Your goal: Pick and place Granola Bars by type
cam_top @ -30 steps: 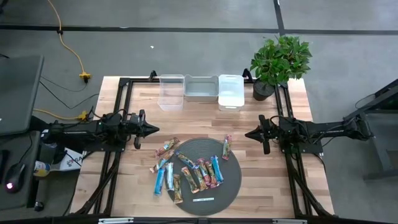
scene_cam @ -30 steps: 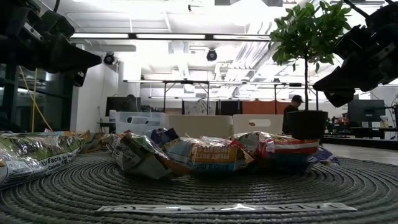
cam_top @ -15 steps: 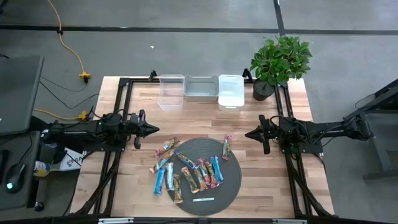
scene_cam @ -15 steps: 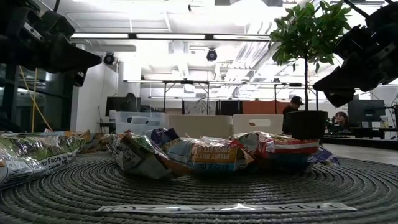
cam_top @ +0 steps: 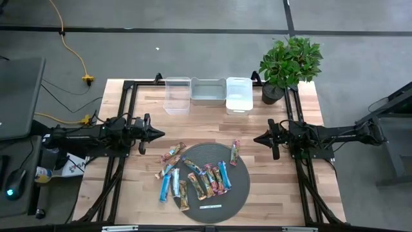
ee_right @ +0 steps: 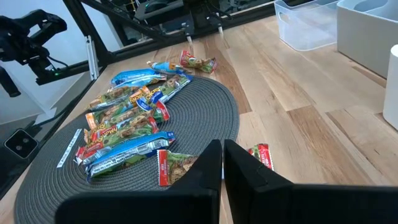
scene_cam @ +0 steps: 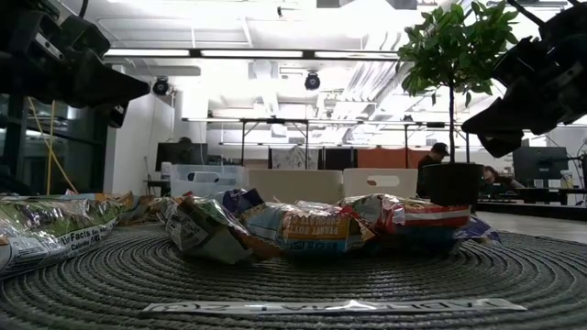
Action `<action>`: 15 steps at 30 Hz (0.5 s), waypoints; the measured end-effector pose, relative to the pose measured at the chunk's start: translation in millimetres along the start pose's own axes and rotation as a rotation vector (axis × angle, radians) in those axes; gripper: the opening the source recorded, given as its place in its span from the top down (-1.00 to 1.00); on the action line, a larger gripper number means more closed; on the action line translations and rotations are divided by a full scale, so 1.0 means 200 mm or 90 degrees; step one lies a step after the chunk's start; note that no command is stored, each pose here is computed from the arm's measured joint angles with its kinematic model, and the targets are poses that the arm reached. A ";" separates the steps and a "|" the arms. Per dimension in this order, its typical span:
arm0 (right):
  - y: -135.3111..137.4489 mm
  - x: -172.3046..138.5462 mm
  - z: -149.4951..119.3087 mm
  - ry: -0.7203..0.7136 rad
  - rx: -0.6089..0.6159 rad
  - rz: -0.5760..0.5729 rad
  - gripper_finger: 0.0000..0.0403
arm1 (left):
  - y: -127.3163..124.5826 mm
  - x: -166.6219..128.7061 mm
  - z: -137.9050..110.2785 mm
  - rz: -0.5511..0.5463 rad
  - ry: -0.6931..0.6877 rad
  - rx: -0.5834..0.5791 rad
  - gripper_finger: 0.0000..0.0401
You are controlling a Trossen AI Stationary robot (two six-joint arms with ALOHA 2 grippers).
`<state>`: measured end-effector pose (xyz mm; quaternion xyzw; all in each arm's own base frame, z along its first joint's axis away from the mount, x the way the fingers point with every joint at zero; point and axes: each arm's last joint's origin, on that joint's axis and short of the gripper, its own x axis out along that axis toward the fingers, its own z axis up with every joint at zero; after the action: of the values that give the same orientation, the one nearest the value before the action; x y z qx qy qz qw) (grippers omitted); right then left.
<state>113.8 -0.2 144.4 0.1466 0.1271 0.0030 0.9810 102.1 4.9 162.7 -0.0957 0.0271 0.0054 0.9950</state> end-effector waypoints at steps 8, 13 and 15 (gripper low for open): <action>0.01 0.00 0.05 -0.059 0.057 0.020 1.00 | 0.00 0.00 0.00 0.000 0.000 0.000 1.00; 0.02 0.00 0.06 -0.076 0.071 0.028 1.00 | 0.00 0.00 0.00 0.000 0.000 0.000 1.00; 0.02 0.00 0.06 -0.082 0.080 0.031 1.00 | 0.00 0.00 0.00 0.000 0.000 0.000 1.00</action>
<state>116.2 -0.2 157.6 0.2105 0.0598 0.0092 0.9757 102.1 4.9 162.7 -0.0958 0.0270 0.0054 0.9950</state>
